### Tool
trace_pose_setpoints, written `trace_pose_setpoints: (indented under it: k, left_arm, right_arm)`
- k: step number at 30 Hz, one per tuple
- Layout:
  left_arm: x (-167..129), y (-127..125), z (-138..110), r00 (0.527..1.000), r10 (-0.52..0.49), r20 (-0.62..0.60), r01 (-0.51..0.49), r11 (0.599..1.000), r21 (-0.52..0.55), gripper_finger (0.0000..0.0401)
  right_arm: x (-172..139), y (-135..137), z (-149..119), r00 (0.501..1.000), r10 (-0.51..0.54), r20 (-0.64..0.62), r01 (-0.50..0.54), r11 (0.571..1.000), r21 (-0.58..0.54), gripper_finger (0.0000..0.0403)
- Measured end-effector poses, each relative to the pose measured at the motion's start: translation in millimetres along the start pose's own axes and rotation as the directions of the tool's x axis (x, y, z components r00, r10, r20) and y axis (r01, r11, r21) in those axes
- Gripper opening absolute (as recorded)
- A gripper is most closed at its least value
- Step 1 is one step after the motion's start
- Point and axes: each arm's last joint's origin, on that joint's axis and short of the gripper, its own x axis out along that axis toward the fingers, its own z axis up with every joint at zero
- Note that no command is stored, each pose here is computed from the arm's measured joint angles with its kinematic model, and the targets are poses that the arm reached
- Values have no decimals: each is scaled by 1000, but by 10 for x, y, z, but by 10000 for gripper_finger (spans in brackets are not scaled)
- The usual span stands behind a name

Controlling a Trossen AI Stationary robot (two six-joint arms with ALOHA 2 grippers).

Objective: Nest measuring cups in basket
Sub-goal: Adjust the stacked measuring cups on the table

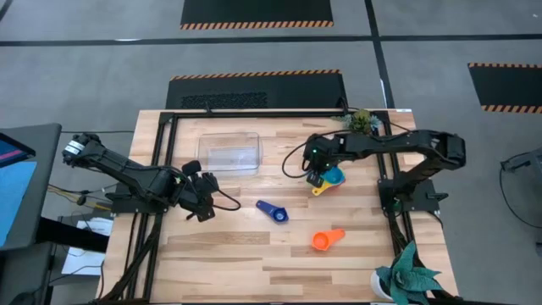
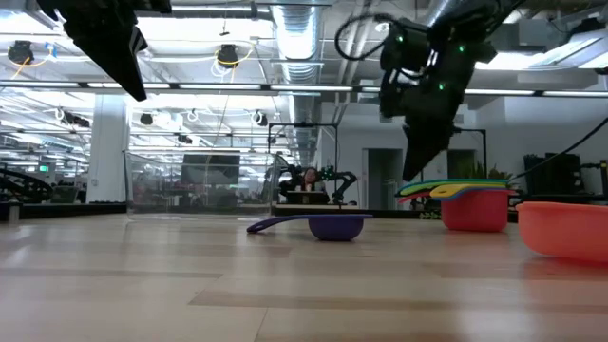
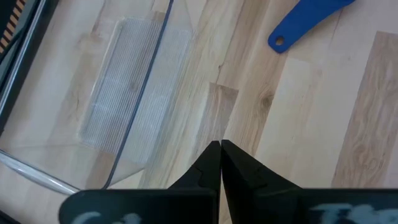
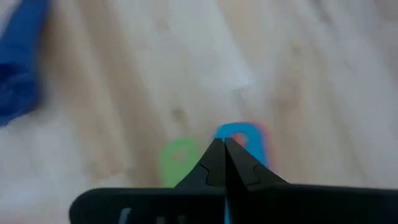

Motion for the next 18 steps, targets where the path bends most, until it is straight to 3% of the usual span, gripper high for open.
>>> trace_pose_setpoints:
  k: [2, 4, 6, 9, 14, 18]
  left_arm:
    - [1, 0, 0, 1000, 0, 0, 0, 1000, -2, 0]
    - [1, 0, 0, 1000, 0, 0, 0, 1000, -4, 0]
    - [0, 0, 1, 1000, 0, 0, 0, 1000, -5, 0]
    - [1, 0, 0, 1000, 0, 0, 0, 1000, -5, 0]
    - [1, -1, 0, 1000, 0, 0, 0, 1000, -4, 0]
    - [1, -1, 1, 1000, -1, 1, 1, 1000, -5, 0]
  right_arm:
    - [-32, 60, 23, 999, 33, -20, -33, 999, -31, 5]
    - [-58, 94, 30, 1000, -9, -10, 8, 999, -51, 5]
    - [-118, 109, 82, 989, -134, 63, 137, 989, -49, 8]
    - [-182, 43, 116, 935, -334, 122, 336, 942, 0, 9]
    - [-21, -98, 60, 967, -254, -24, 255, 967, 30, 6]
    - [156, -150, 28, 956, -274, -101, 280, 958, 56, 8]
